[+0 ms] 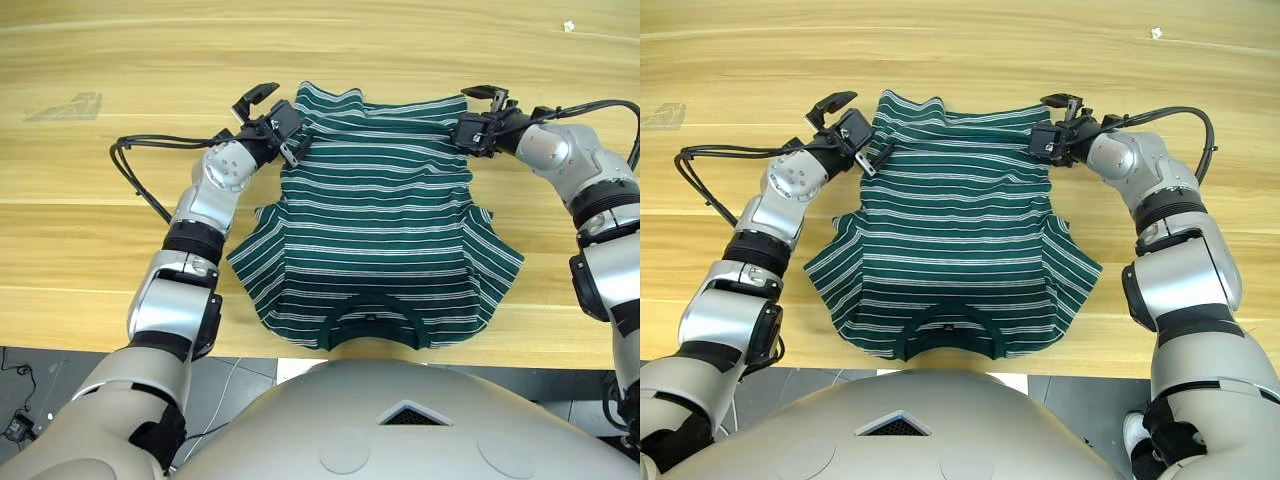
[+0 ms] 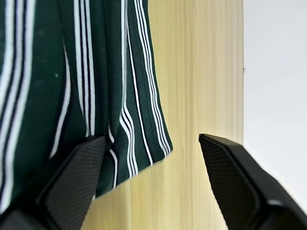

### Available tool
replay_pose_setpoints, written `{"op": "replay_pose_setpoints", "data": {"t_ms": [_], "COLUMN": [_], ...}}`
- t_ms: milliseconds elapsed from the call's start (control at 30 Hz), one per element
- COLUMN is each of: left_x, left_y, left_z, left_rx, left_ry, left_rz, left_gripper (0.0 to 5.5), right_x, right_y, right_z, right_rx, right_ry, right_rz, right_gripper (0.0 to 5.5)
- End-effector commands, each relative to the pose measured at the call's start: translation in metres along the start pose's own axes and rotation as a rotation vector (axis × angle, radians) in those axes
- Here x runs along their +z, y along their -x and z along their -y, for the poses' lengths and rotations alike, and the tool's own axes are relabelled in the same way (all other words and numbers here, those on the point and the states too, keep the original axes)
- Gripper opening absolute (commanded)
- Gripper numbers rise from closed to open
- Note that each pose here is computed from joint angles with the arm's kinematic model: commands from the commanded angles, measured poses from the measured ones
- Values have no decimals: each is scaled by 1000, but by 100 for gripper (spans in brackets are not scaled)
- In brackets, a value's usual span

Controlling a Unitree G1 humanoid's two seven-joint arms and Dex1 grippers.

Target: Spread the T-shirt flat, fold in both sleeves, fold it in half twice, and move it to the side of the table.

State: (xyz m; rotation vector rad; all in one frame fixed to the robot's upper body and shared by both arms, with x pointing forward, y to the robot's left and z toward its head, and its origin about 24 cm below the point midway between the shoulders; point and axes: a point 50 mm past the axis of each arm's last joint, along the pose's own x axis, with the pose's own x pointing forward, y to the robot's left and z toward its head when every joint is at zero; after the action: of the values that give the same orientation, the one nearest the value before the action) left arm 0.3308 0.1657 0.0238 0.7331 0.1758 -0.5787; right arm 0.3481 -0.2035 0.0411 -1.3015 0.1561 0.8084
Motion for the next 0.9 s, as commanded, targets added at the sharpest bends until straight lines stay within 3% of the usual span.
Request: {"op": "replay_pose_setpoints", "data": {"t_ms": [33,367,900], "left_x": [-5,4,-35], "left_y": [4,6,26], "left_z": [2,0,30], "left_rx": [-5,35,66], "left_ry": [14,48,155], "left_rz": [-14,38,-77], "left_gripper": [490,490,490], "right_x": [-12,-8,1], "right_y": [5,4,1], "right_z": [-18,-14,16], "right_rx": [74,21,-184], "right_ry": [-28,-45,-69], "right_rz": [-51,-29,8], "right_gripper": [357,357,357]}}
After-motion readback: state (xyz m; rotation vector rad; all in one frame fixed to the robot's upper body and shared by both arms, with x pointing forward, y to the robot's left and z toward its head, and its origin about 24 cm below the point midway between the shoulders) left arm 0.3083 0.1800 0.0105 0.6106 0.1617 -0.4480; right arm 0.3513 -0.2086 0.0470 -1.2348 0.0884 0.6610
